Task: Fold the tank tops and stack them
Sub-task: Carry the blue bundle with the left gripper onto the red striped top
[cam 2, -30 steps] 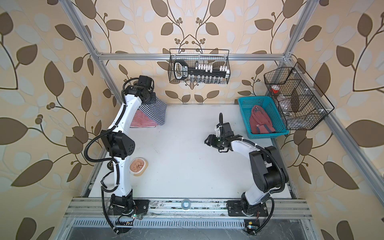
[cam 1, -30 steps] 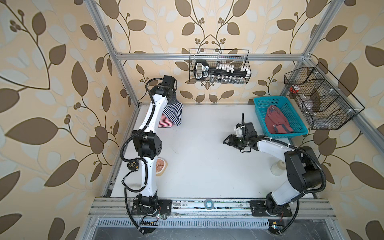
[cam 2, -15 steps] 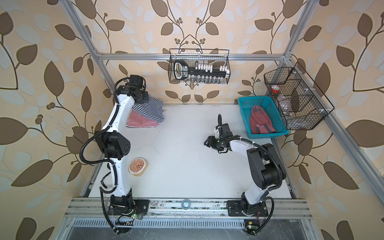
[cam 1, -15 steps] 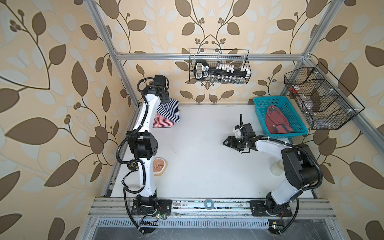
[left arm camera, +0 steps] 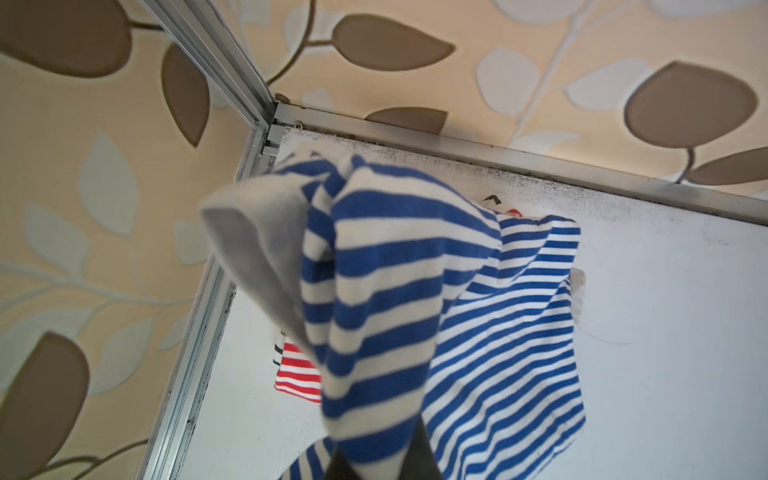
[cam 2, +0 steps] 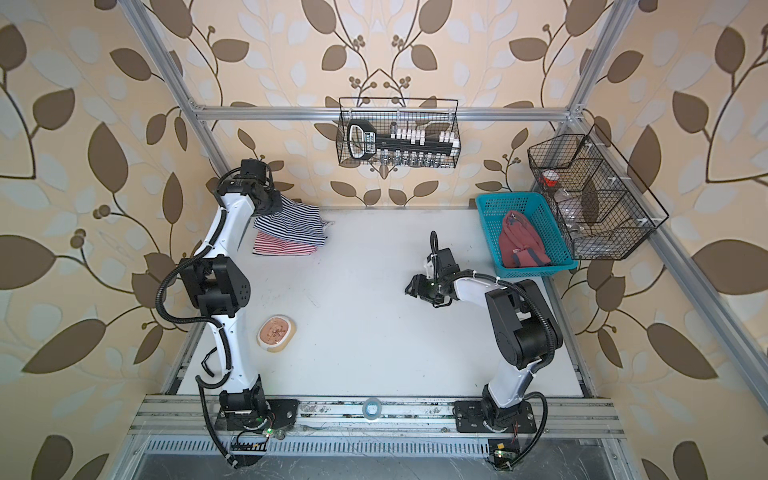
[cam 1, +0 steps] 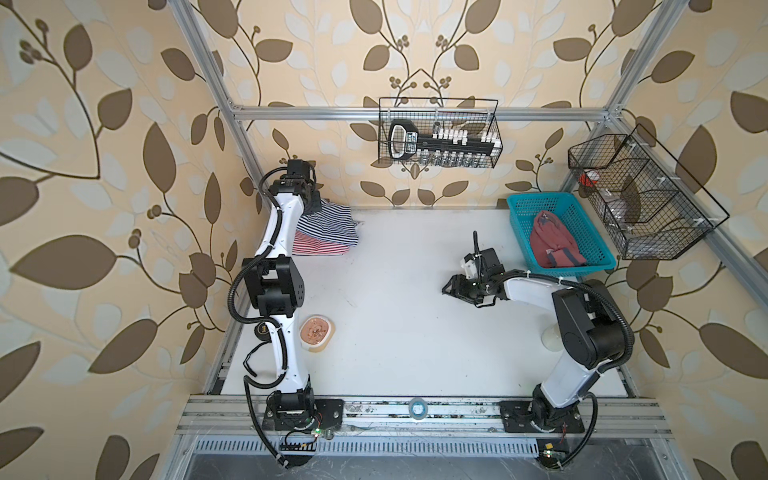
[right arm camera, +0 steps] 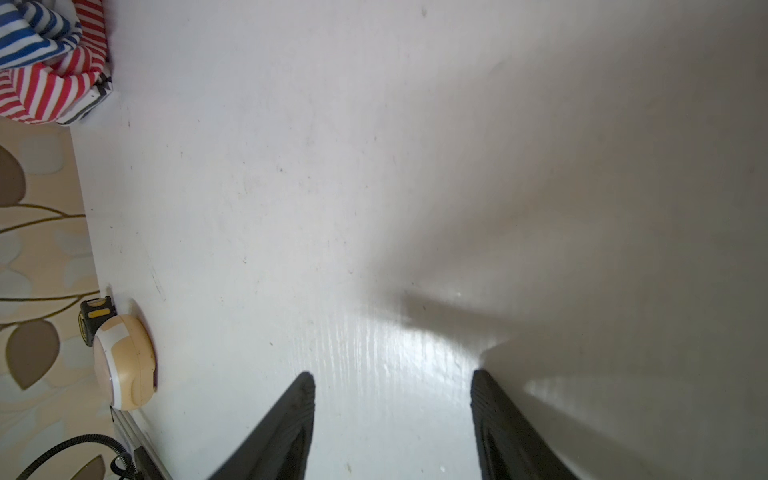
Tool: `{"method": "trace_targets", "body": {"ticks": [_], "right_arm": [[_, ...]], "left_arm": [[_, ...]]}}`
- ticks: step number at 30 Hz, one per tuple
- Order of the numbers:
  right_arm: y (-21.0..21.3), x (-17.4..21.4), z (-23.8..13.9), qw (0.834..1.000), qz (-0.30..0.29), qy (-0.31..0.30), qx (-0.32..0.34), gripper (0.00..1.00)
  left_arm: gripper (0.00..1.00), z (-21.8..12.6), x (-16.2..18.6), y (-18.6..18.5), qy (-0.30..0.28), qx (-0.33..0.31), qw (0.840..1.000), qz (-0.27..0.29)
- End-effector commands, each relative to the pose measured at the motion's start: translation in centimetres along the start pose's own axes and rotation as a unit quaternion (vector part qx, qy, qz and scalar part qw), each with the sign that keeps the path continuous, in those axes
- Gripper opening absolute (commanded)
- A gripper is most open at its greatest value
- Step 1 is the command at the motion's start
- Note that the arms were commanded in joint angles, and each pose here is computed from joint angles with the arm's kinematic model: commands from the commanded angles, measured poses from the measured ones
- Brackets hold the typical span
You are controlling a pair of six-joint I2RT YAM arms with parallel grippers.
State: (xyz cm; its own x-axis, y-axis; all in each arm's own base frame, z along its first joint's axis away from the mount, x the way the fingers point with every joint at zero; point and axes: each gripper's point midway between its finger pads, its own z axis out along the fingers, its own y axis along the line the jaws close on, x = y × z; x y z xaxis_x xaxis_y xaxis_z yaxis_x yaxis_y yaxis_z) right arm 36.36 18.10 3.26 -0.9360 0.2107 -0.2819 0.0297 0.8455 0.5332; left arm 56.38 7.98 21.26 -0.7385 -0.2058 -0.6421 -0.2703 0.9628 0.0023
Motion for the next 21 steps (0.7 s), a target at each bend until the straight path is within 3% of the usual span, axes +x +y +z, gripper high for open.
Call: {"method": "trace_targets", "body": {"ticks": [1, 8, 11, 13, 21], "right_arm": [[0.1, 0.2, 0.7, 1.0, -0.003, 0.014, 0.009, 0.61], [0.6, 0.5, 1.4, 1.0, -0.007, 0.026, 0.014, 0.61], [0.6, 0.7, 1.6, 0.999, -0.008, 0.03, 0.018, 0.61], [0.7, 0.7, 1.6, 0.999, -0.008, 0.031, 0.019, 0.61], [2.0, -0.1, 0.7, 1.0, -0.018, 0.019, 0.011, 0.61]], "left_arm": [[0.0, 2.3, -0.4, 1.1, -0.013, 0.018, 1.0, -0.002], [0.0, 7.3, 2.0, 2.3, 0.025, 0.031, 0.999, -0.022], [0.28, 8.9, 2.9, 3.3, 0.036, 0.018, 0.999, -0.037], [0.53, 9.3, 3.2, 4.0, 0.04, 0.012, 0.998, -0.047], [0.83, 6.4, 1.7, 6.3, 0.018, -0.018, 0.998, -0.063]]}}
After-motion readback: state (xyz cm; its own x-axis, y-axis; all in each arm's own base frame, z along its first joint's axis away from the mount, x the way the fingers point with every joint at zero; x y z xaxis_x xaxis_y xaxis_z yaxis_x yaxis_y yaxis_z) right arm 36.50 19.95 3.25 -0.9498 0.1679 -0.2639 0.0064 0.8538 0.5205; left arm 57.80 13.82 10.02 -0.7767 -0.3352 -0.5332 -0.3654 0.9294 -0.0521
